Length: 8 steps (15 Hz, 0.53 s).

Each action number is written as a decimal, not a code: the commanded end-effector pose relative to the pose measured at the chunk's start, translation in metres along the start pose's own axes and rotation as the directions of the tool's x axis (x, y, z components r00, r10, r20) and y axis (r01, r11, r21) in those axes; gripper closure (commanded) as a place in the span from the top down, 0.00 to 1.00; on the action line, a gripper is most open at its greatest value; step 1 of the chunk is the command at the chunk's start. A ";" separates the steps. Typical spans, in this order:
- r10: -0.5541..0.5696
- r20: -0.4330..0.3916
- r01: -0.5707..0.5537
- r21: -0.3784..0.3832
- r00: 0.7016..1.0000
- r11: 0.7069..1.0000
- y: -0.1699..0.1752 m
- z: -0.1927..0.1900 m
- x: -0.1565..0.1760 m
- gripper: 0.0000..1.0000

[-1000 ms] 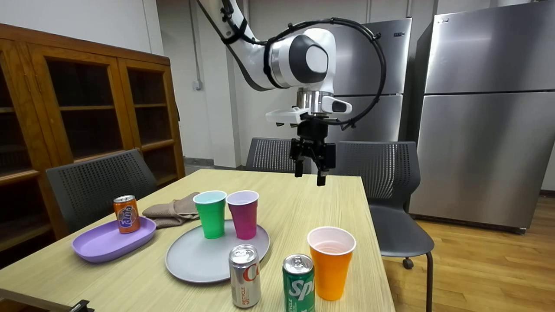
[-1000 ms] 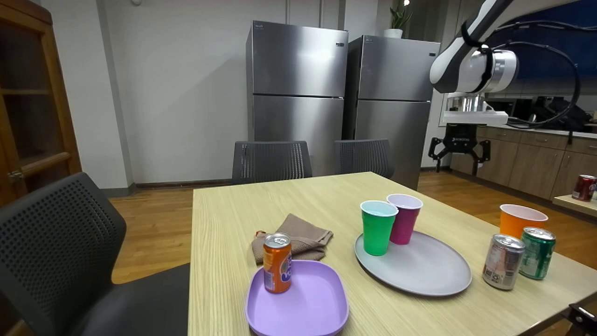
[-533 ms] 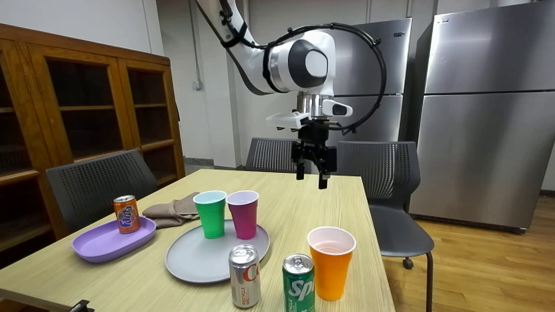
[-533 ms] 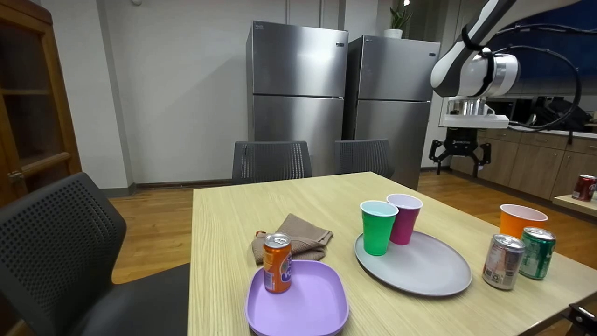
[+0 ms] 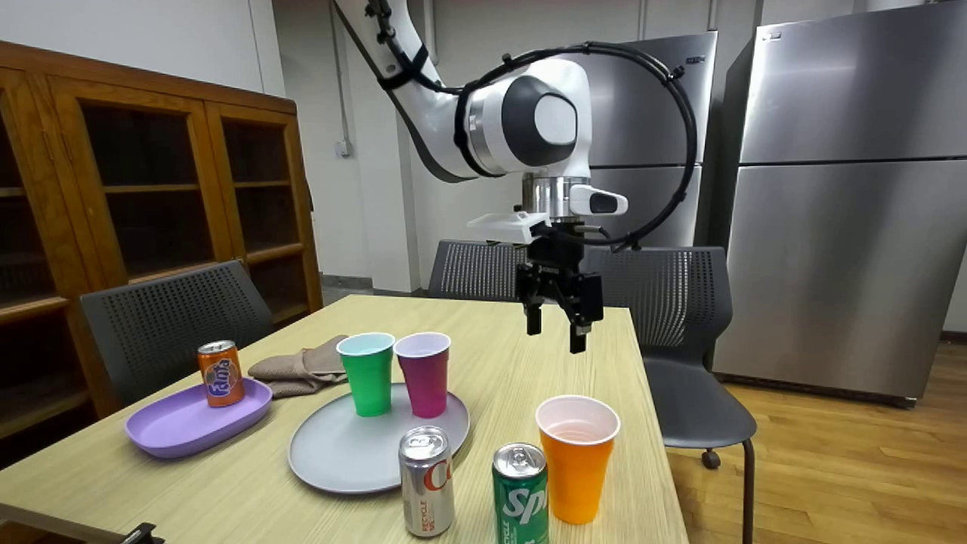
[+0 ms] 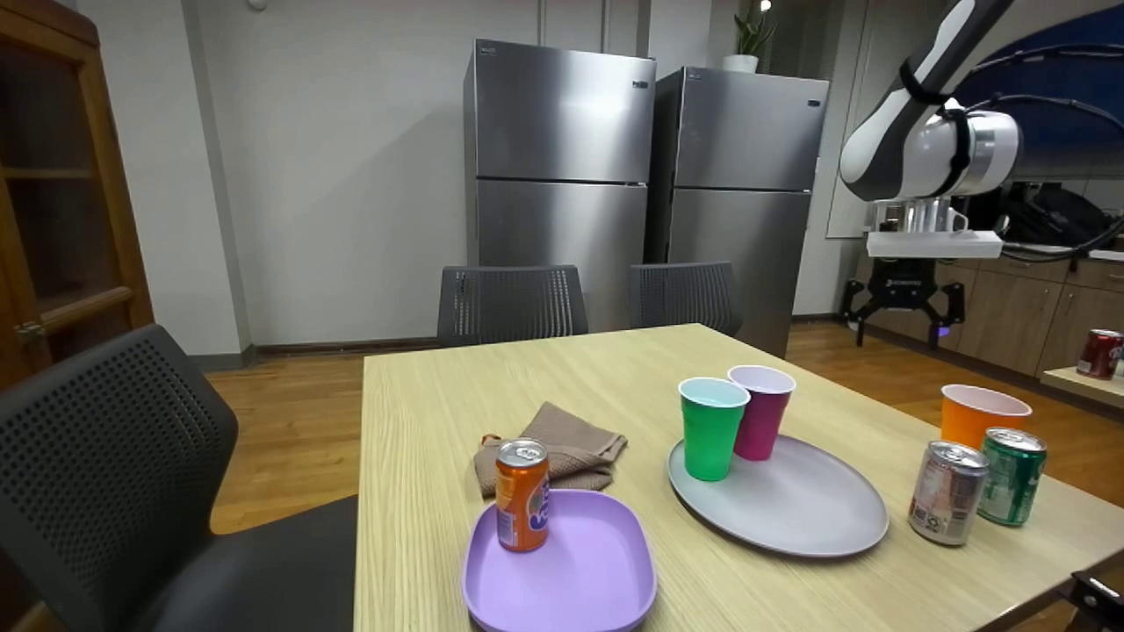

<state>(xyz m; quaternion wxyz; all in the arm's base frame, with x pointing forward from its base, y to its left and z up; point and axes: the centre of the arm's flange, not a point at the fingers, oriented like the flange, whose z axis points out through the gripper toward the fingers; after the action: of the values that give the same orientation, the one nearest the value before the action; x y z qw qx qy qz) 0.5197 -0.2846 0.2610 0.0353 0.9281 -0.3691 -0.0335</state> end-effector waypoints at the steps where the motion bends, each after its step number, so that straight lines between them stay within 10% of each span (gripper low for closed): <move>1: -0.010 -0.009 0.010 0.007 1.000 1.000 0.023 -0.016 -0.032 1.00; 8: 0.038 0.008 -0.038 0.034 0.999 0.999 0.040 -0.013 -0.060 1.00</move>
<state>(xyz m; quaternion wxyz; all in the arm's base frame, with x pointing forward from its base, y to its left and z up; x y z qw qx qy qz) 0.4749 -0.2822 0.2728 0.0257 0.9227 -0.3825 -0.0411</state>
